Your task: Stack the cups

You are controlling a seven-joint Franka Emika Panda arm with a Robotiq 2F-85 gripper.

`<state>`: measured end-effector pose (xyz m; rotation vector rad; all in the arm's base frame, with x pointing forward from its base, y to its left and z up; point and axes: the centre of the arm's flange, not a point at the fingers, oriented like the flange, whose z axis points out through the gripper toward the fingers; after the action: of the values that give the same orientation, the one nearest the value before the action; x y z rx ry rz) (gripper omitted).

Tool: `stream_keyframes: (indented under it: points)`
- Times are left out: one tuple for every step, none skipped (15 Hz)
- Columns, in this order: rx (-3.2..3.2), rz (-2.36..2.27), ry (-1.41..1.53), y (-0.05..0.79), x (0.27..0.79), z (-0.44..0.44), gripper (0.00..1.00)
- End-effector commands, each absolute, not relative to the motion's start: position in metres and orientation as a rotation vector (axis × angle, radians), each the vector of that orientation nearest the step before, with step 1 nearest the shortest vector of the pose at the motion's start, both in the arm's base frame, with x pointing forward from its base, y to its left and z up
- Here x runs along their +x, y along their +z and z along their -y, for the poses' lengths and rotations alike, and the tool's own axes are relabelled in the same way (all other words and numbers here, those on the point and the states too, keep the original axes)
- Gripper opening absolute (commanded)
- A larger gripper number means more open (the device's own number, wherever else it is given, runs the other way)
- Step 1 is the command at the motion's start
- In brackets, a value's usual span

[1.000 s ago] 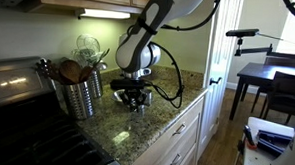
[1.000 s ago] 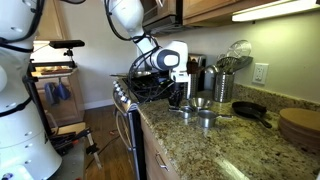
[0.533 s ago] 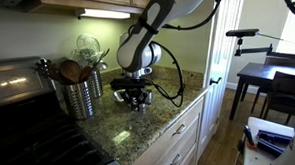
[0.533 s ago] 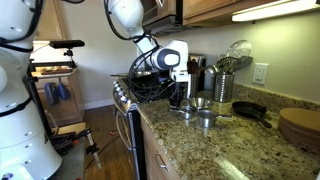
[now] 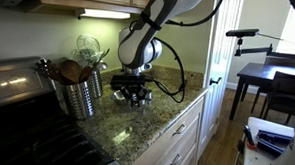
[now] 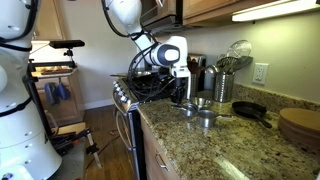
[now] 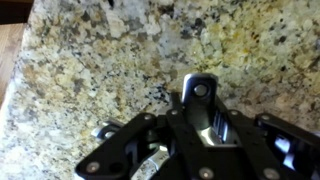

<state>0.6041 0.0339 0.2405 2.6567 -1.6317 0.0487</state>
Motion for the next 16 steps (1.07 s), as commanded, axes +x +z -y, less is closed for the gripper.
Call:
stream_keyframes:
  points:
    - [2.623,1.644,0.086,0.264,0.587,-0.034,0.15]
    - [2.620,1.641,0.095,0.267,0.588,-0.033,0.15]
    - [2.616,1.638,0.104,0.269,0.588,-0.032,0.15]
    - [2.611,1.637,0.112,0.271,0.588,-0.031,0.15]
    - [2.606,1.636,0.119,0.273,0.587,-0.029,0.15]
    - [2.602,1.635,0.125,0.274,0.586,-0.026,0.15]
    - [2.594,1.635,0.128,0.275,0.585,-0.023,0.15]
    - [2.585,1.637,0.129,0.275,0.584,-0.019,0.15]
    - [2.578,1.637,0.133,0.275,0.583,-0.015,0.15]
    - [2.571,1.638,0.134,0.275,0.582,-0.011,0.15]
    - [2.565,1.637,0.137,0.275,0.582,-0.007,0.15]
    - [2.557,1.634,0.143,0.277,0.581,-0.003,0.15]
    - [2.549,1.634,0.146,0.278,0.581,0.001,0.15]
    - [2.541,1.635,0.155,0.281,0.581,0.005,0.15]
    - [2.534,1.636,0.164,0.285,0.582,0.008,0.15]
    - [2.528,1.633,0.174,0.288,0.583,0.010,0.15]
